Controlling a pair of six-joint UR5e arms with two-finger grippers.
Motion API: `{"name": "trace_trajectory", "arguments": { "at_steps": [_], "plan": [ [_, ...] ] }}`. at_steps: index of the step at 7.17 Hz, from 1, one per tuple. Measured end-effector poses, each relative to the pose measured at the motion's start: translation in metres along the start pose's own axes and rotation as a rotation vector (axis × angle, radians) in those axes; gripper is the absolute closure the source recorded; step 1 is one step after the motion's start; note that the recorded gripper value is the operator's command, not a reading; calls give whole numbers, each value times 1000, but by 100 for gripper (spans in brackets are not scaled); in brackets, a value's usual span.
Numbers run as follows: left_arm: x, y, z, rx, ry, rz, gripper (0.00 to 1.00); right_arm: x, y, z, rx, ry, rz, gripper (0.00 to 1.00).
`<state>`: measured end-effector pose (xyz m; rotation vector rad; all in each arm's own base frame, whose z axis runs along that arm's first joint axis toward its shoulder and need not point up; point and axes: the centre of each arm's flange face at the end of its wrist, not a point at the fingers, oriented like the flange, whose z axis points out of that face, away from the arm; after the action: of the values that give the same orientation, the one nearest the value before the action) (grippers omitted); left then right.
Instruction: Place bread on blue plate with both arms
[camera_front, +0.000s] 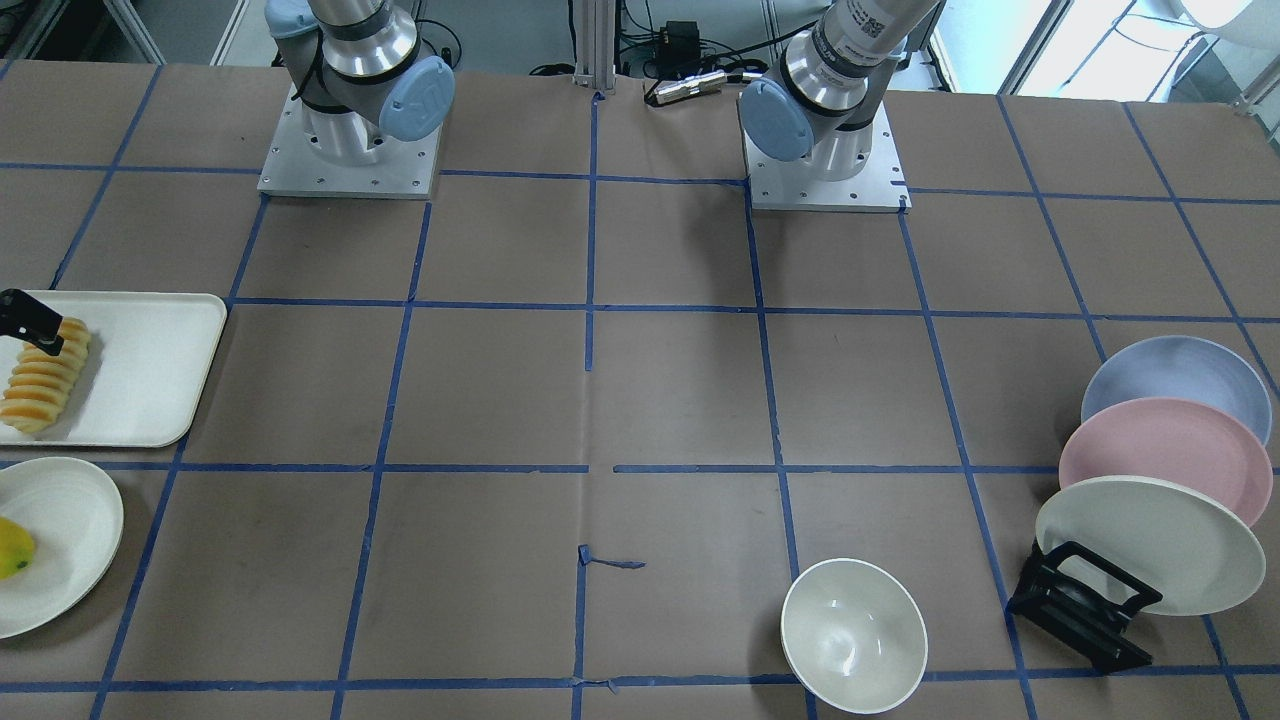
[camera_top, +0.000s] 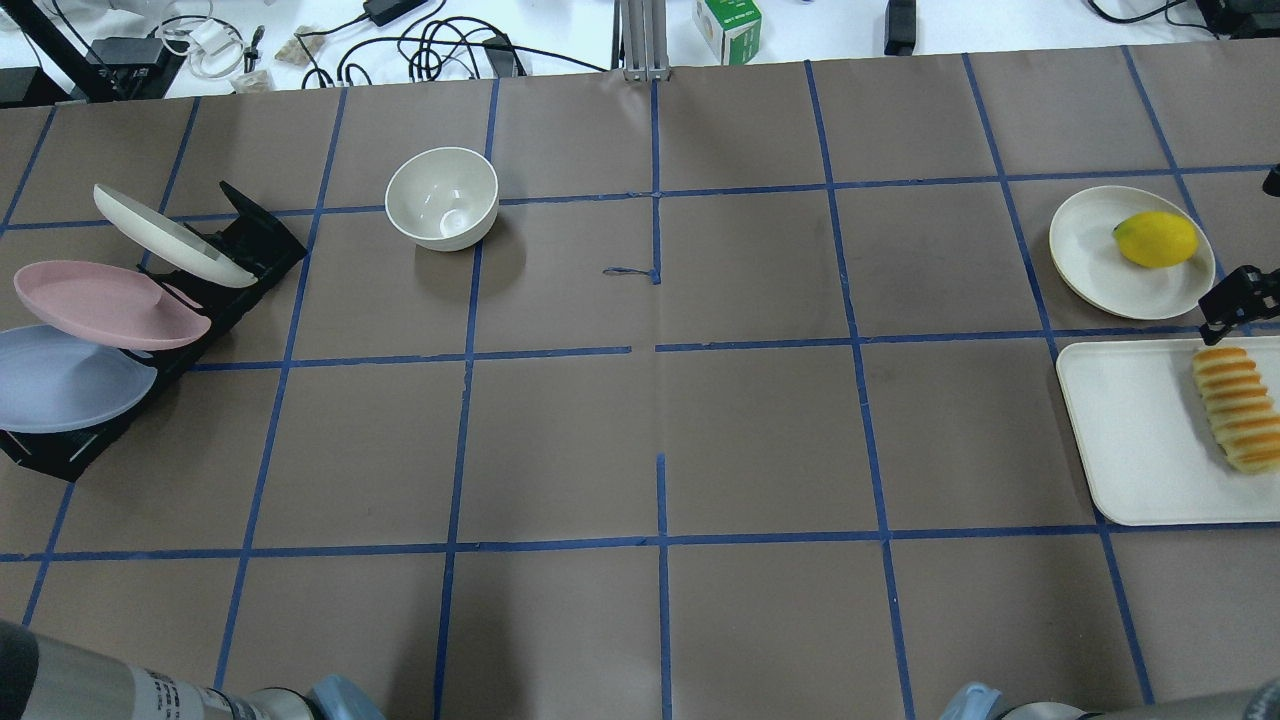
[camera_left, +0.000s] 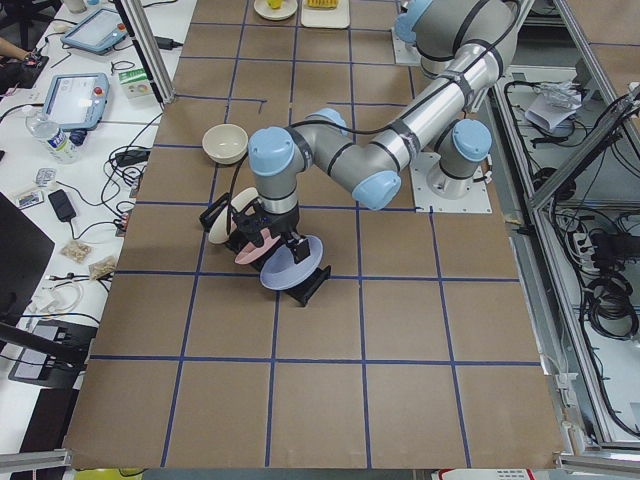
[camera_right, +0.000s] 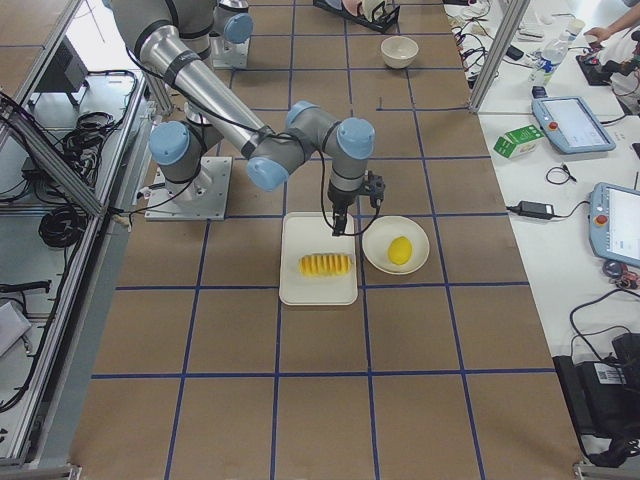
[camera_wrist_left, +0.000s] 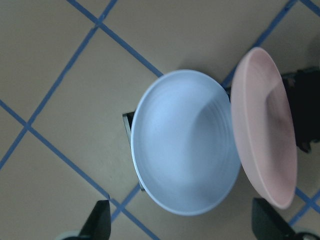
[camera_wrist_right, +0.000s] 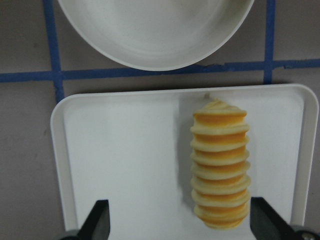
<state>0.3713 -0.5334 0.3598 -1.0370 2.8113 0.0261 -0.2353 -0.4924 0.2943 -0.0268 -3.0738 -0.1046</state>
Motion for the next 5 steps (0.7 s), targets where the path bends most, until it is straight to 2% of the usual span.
{"name": "trace_trajectory", "arguments": {
  "at_steps": [1,3,5],
  "plan": [
    [-2,-7,26,-31,-25,-7,9,20,-4,21,7,3,-3,0],
    [-2,-6,42,-65,-54,-11,38,44,-4,63,-26,-34,35,0],
    [-6,-1,45,-106,-97,1,39,45,-4,91,-65,-64,118,0]
  ]
}}
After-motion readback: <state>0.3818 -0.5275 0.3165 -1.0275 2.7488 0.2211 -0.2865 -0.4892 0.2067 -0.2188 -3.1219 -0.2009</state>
